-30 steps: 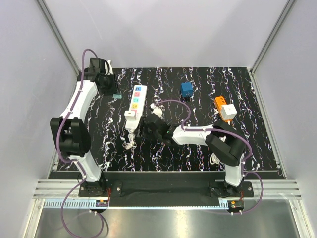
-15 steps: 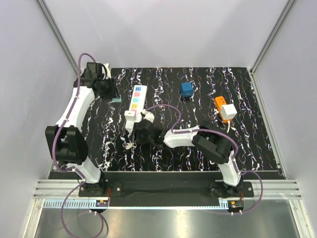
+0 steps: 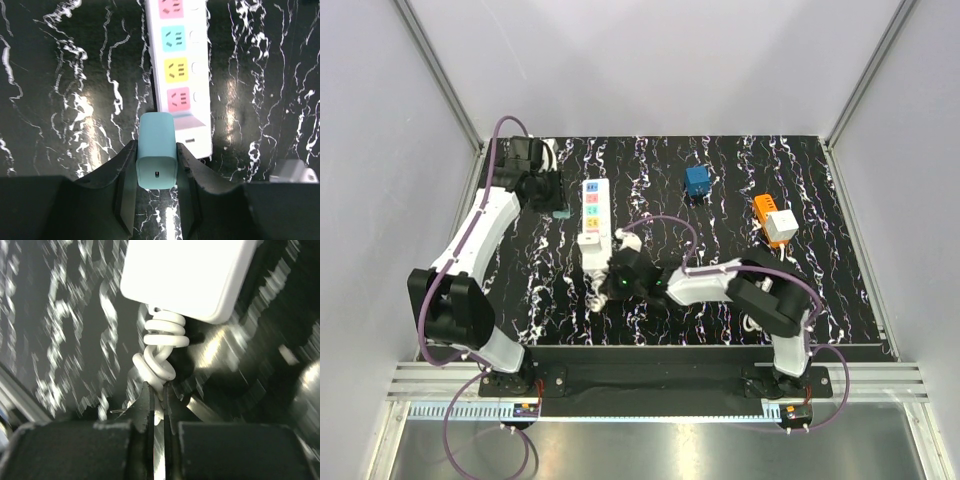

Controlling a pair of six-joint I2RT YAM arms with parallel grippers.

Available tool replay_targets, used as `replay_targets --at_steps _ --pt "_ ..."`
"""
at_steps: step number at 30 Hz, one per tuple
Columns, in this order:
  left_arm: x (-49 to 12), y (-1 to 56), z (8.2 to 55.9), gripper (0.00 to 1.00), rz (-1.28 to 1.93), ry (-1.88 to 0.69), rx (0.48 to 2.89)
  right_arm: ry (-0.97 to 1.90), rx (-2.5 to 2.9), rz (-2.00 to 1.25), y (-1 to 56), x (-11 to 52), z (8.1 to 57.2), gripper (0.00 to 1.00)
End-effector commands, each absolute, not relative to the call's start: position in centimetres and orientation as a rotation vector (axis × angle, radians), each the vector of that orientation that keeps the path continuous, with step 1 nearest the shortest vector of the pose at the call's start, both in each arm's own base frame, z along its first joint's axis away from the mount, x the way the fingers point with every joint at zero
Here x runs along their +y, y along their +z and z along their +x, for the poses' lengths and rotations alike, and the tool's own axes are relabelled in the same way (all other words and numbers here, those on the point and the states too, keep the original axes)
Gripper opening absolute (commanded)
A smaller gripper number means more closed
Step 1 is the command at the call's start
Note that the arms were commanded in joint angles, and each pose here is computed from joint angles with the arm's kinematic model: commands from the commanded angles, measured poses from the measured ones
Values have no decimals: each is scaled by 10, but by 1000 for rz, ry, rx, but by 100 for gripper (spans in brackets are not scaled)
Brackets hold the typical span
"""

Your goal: Insert the plug

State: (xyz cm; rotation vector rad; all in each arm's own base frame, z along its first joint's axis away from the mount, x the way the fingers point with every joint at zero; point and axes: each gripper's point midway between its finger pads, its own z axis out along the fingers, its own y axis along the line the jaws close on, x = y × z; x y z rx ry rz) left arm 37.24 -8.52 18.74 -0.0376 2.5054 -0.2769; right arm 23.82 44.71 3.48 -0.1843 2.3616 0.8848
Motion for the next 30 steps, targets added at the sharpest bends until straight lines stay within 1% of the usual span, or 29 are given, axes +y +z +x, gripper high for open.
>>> replay_targets --at_steps 1,2,3,8,12,13,14,15,16,19,20,22,23,25,26,28,30 --pt "-103 193 373 0 -13 -294 2473 899 2380 -307 51 424 203 0" --pt "-105 189 373 0 -6 -280 2482 883 2407 -321 42 414 191 0" --pt "-106 187 373 0 -9 -266 2489 901 2394 -327 50 413 184 0" --pt "-117 172 369 0 -16 -242 2531 915 2433 -295 47 404 143 0" --pt "-126 158 371 0 -6 -235 2570 968 2441 -299 48 420 125 0" --pt "-130 153 371 0 8 -238 2588 981 2429 -294 53 427 125 2" --pt "-132 152 370 0 22 -244 2593 992 2422 -291 55 431 125 7" --pt "-137 151 370 0 68 -262 2598 995 2421 -290 56 433 125 15" --pt "-141 149 368 0 95 -262 2616 1008 2414 -286 60 436 125 27" --pt "-154 147 365 0 210 -276 2642 1015 2363 -261 78 431 131 46" --pt "-155 146 365 0 229 -258 2649 1029 2337 -260 93 427 131 54" --pt "-161 145 367 0 249 -243 2668 1011 2312 -260 104 415 133 60" --pt "-163 145 368 0 252 -246 2673 1025 2284 -257 122 406 131 63" --pt "-169 141 373 0 257 -241 2682 1004 2264 -264 130 389 130 64" --pt "-170 140 375 0 250 -240 2686 1032 2230 -249 149 377 129 64" --pt "-171 134 381 0 246 -226 2706 1016 2208 -233 151 357 128 64" --pt "-171 131 387 0 232 -200 2726 1005 2163 -192 169 330 129 64"
